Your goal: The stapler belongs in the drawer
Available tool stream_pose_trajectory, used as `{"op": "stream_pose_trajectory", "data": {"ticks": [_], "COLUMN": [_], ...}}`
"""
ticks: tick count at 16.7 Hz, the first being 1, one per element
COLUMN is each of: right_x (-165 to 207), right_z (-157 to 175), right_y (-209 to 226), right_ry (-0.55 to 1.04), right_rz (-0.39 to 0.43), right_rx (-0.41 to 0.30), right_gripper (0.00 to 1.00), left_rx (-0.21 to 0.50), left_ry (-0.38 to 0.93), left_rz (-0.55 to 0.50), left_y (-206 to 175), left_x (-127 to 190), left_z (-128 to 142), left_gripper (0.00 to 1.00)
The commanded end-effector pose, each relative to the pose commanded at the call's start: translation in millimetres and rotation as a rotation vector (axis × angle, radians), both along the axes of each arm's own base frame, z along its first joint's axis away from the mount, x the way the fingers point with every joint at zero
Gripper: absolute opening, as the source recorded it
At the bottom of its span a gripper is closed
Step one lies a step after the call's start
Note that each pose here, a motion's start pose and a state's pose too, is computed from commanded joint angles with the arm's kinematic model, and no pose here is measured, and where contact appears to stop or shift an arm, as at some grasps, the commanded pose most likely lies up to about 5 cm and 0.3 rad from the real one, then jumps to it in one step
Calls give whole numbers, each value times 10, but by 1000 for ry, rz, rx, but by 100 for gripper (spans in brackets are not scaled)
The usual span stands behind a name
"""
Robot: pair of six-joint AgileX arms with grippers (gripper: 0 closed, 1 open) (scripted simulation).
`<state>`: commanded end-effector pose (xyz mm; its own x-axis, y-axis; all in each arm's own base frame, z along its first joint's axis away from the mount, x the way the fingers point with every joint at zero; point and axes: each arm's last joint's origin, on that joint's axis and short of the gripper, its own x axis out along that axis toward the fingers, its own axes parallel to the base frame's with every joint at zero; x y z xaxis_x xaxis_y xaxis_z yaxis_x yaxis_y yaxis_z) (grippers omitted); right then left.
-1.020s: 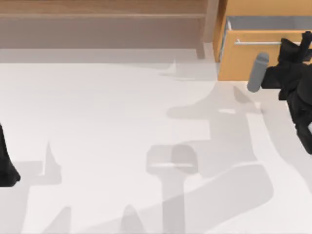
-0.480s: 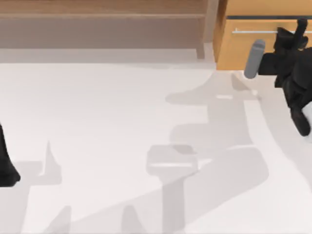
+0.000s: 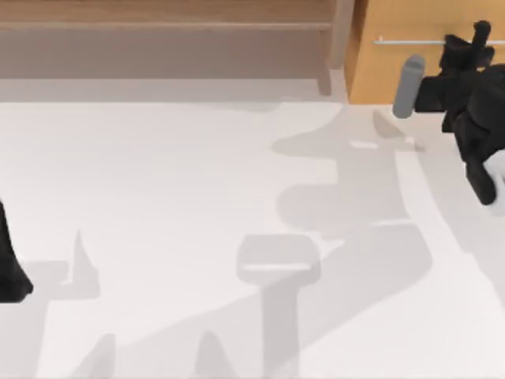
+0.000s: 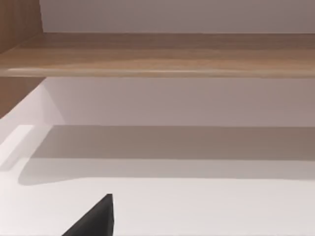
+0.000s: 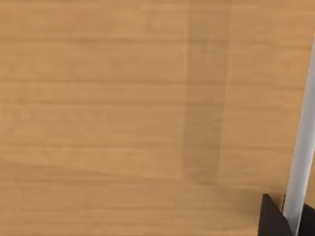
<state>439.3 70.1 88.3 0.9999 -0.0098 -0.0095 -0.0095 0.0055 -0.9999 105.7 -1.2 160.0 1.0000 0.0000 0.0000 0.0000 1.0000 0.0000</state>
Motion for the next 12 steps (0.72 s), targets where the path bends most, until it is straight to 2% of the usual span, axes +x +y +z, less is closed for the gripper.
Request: {"op": "stream_pose_trajectory", "data": {"ticks": [1,12], "right_x": [0,0], "right_z": [0,0], "right_y": [0,0], "right_ry": [0,0], "right_rz": [0,0], "right_rx": [0,0], "right_gripper": [0,83], "left_rx": [0,0], "left_ry": [0,0], "left_rz": [0,0], "left_y": [0,0], "left_x": [0,0], "left_z": [0,0], "left_gripper": [100,100]}}
